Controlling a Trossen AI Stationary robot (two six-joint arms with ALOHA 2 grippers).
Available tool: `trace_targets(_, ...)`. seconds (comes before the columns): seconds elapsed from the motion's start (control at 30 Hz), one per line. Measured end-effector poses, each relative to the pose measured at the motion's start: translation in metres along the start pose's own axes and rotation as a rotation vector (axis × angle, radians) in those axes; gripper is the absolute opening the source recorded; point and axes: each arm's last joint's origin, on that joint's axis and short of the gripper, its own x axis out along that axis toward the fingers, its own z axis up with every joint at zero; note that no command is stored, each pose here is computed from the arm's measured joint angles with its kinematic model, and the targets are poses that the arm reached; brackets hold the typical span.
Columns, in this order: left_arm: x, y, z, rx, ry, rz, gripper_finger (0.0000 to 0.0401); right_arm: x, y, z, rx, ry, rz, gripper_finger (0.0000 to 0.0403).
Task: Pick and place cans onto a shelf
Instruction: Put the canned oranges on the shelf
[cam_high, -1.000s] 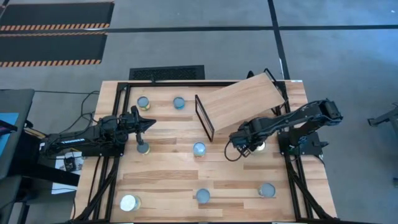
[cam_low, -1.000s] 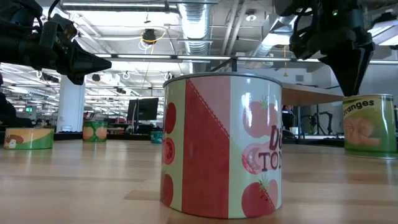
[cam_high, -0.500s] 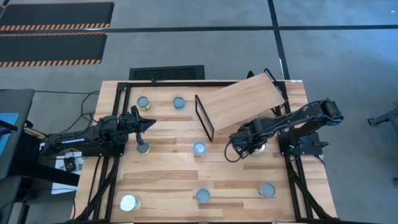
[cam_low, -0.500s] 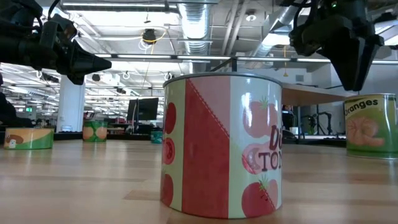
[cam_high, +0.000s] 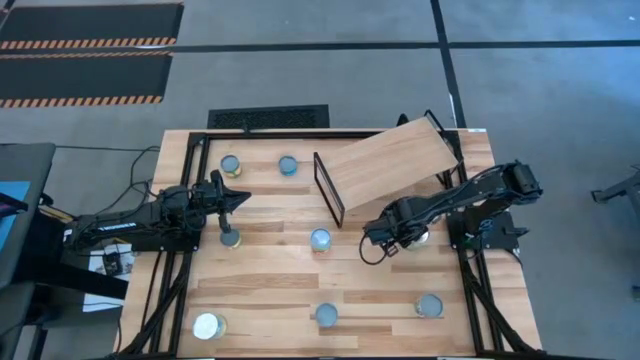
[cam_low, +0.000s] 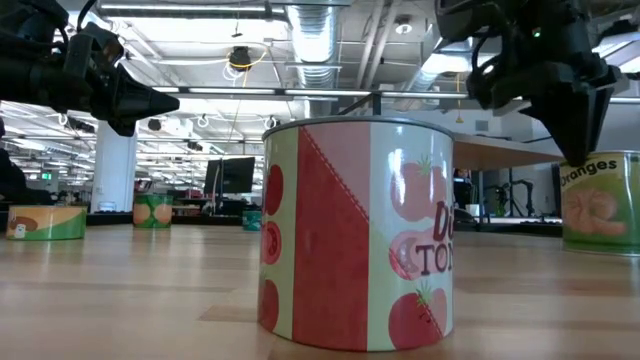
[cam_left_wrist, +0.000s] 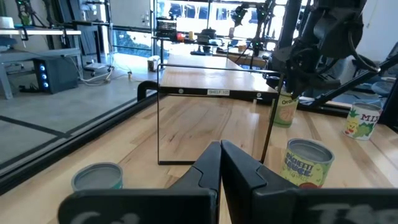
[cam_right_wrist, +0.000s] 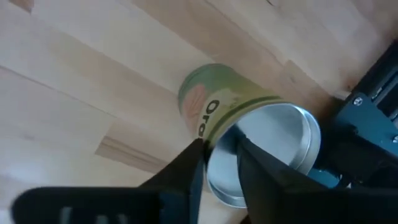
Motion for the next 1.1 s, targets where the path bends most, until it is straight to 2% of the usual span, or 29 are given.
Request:
trace_targets(0.23, 0.0, 0.0, 0.0, 0.0, 0.0, 0.0, 0.0, -0.008, 0.003, 0.0, -0.103, 0.035, 0.023, 0.0013)
trace_targets(0.4, 0.0, 0.0, 0.0, 0.0, 0.0, -0.001, 0.0, -0.042, 0.003, 0.0, -0.184, -0.004, 0.13, 0.0011)
trace_targets(0.67, 0.0, 0.0, 0.0, 0.0, 0.0, 0.0, 0.0, -0.115, -0.006, -0.003, -0.281, -0.1, 0.287, 0.0005)
trace_targets(0.87, 0.0, 0.0, 0.0, 0.0, 0.0, 0.0, 0.0, -0.173, -0.025, -0.01, -0.349, -0.281, 0.356, 0.0003)
trace_targets(0.97, 0.0, 0.0, 0.0, 0.0, 0.0, 0.0, 0.0, -0.196, -0.036, -0.006, -0.359, -0.428, 0.375, 0.0004)
trace_targets(1.1, 0.0, 0.0, 0.0, 0.0, 0.0, 0.0, 0.0, -0.212, -0.054, 0.014, -0.382, -0.594, 0.296, 0.0003)
